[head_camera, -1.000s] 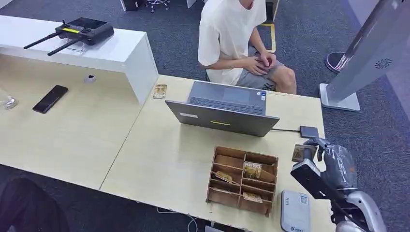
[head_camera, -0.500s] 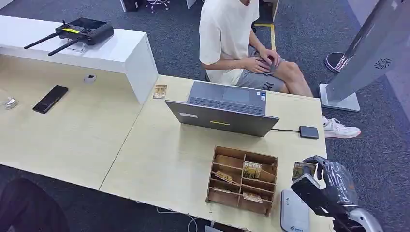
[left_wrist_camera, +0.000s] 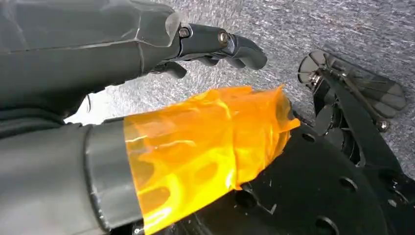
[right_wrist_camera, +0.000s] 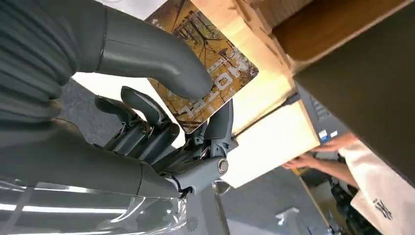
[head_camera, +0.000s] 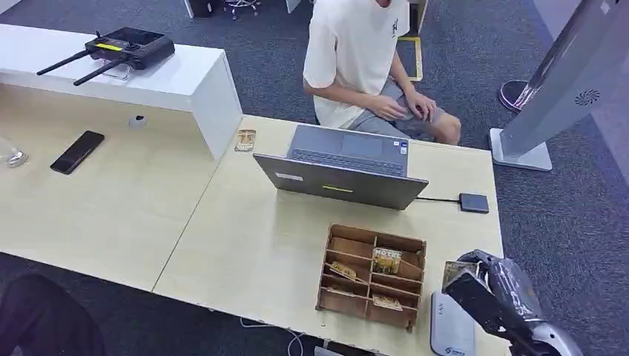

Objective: Pass the card to the sensor for recognition and then transmit it.

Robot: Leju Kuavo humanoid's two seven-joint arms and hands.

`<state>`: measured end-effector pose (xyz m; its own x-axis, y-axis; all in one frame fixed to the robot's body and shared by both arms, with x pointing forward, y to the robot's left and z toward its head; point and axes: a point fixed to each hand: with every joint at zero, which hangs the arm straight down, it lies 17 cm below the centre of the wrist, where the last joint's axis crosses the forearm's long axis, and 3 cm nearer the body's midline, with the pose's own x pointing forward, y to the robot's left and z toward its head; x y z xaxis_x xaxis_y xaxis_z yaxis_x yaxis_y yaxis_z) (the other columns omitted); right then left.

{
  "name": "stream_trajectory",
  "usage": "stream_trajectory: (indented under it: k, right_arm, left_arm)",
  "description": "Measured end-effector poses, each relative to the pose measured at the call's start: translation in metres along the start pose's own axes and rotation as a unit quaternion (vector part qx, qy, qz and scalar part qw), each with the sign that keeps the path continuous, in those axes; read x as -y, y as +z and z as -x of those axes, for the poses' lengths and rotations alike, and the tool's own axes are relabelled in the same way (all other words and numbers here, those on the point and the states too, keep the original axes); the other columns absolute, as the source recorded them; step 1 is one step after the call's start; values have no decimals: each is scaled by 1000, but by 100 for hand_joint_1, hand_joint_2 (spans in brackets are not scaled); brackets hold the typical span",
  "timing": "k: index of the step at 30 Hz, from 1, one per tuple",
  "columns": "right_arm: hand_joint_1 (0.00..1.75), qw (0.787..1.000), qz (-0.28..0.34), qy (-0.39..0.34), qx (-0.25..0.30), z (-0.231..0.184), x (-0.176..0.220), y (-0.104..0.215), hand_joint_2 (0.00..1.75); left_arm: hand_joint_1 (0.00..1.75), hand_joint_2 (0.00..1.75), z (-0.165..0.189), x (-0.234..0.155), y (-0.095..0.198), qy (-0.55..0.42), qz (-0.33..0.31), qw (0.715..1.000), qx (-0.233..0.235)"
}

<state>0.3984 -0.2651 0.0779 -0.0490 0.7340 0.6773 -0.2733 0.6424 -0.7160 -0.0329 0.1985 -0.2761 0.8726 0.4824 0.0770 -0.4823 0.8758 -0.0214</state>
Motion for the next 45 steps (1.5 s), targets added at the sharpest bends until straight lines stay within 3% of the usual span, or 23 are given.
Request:
stream_trajectory:
  k: [9, 27, 34, 40, 45]
  right_arm:
    - [175, 999, -31, -11, -23, 12, -8, 2, 175]
    - [175, 993, -93, 35, -68, 49, -14, 10, 175]
    - [175, 989, -116, 15, -87, 56, -27, 16, 175]
    - [175, 976, -162, -87, -118, 57, -47, 22, 175]
    - [175, 971, -166, -110, -132, 60, -44, 17, 175]
  left_arm:
    - [0, 0, 0, -1, 0, 17, -1, 1000, -7]
    - [0, 0, -4, -2, -2, 44, 1, 999, -16]
    - [0, 0, -6, -4, -2, 51, -1, 999, -19]
    - [0, 0, -6, -6, -2, 63, -1, 998, -25]
    - [0, 0, -8, -8, -3, 68, -1, 997, -26]
